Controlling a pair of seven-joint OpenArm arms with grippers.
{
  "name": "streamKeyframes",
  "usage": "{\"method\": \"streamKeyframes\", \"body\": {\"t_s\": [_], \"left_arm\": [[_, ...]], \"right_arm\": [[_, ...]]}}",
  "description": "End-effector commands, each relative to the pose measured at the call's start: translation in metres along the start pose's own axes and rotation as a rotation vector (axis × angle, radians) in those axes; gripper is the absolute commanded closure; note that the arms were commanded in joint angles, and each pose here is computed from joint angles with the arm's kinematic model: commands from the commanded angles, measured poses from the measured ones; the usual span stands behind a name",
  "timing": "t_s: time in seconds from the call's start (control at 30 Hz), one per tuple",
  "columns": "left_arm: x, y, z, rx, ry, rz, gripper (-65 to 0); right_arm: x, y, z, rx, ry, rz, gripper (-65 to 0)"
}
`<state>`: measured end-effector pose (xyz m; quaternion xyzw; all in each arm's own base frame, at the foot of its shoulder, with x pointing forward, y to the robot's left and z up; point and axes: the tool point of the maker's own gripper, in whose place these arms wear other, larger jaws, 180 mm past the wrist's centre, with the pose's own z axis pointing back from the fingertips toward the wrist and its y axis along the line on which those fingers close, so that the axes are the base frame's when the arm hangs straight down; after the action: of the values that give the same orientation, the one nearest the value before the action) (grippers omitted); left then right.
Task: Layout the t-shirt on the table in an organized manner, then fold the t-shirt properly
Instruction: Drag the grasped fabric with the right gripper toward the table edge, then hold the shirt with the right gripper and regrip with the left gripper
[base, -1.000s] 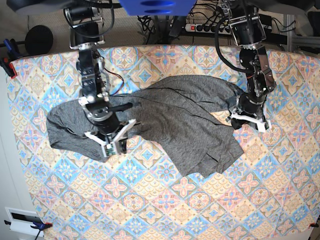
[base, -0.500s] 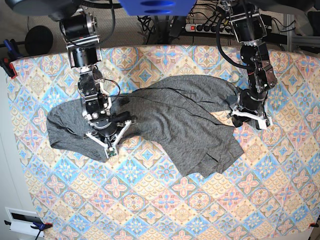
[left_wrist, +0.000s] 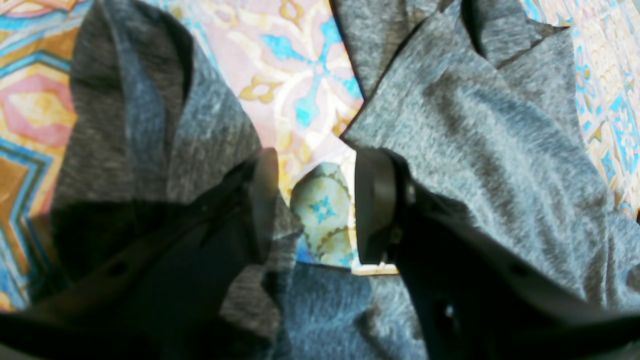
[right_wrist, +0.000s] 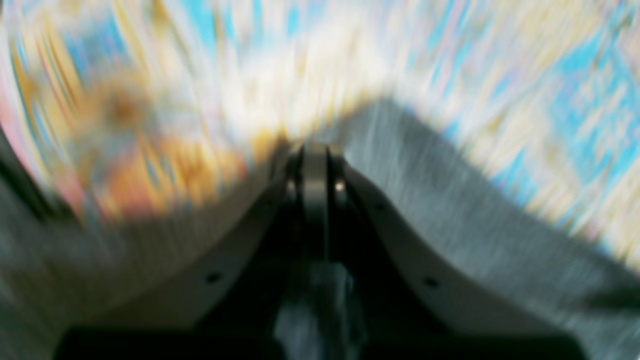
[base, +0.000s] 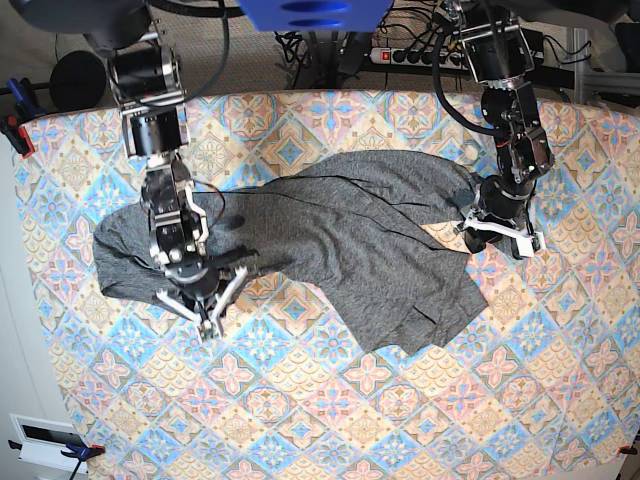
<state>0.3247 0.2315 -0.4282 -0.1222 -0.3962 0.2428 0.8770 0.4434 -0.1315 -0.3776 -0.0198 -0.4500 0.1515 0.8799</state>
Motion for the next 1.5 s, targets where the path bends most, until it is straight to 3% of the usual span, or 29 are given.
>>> {"method": "streamKeyframes", "body": {"t_s": [0.0,0.27,0.33,0.5,0.57,0.67,0.73,0.83,1.0,1.2,1.47], "left_arm": [[-0.001,0.004,0.001,0.019,0.019,-0.009,-25.0],[-0.001,0.005,0.002,0.021,0.018,-0.009,-25.0],[-0.002,0.005,0.002,0.022,0.020,-0.009,-25.0],[-0.005,0.015,0.005,0.039,0.031,-0.026,-25.0],[-0.005,0.015,0.005,0.040,0.032,-0.028,-25.0],[-0.005,0.016,0.005,0.041,0.032,-0.029,-25.0],[-0.005,0.016,0.005,0.041,0.031,-0.031,-25.0],[-0.004,0.017,0.006,0.044,0.030,-0.034,-25.0],[-0.003,0.018,0.006,0.046,0.030,-0.034,-25.0],[-0.009,0.021,0.007,0.051,0.041,-0.035,-25.0],[-0.013,0.023,0.008,0.056,0.049,-0.035,-25.0]], "right_arm": [[0.021,-0.007,0.001,-0.014,-0.056,0.001,0.0],[-0.013,-0.014,-0.015,-0.021,-0.008,-0.030,0.0],[-0.007,-0.052,-0.010,-0.091,-0.037,-0.095,-0.2],[-0.016,-0.191,0.045,-0.379,-0.171,-0.509,-8.1],[-0.021,-0.218,0.064,-0.440,-0.187,-0.562,-11.8],[-0.018,-0.251,0.089,-0.502,-0.206,-0.558,-15.4],[-0.017,-0.257,0.098,-0.493,-0.231,-0.621,-16.9],[-0.048,-0.263,0.114,-0.477,-0.179,-0.714,-17.9],[-0.081,-0.244,0.124,-0.377,-0.158,-0.875,-18.0],[-0.119,-0.217,0.128,-0.297,-0.100,-0.975,-18.0],[-0.135,-0.200,0.133,-0.242,-0.090,-1.045,-18.0]]}}
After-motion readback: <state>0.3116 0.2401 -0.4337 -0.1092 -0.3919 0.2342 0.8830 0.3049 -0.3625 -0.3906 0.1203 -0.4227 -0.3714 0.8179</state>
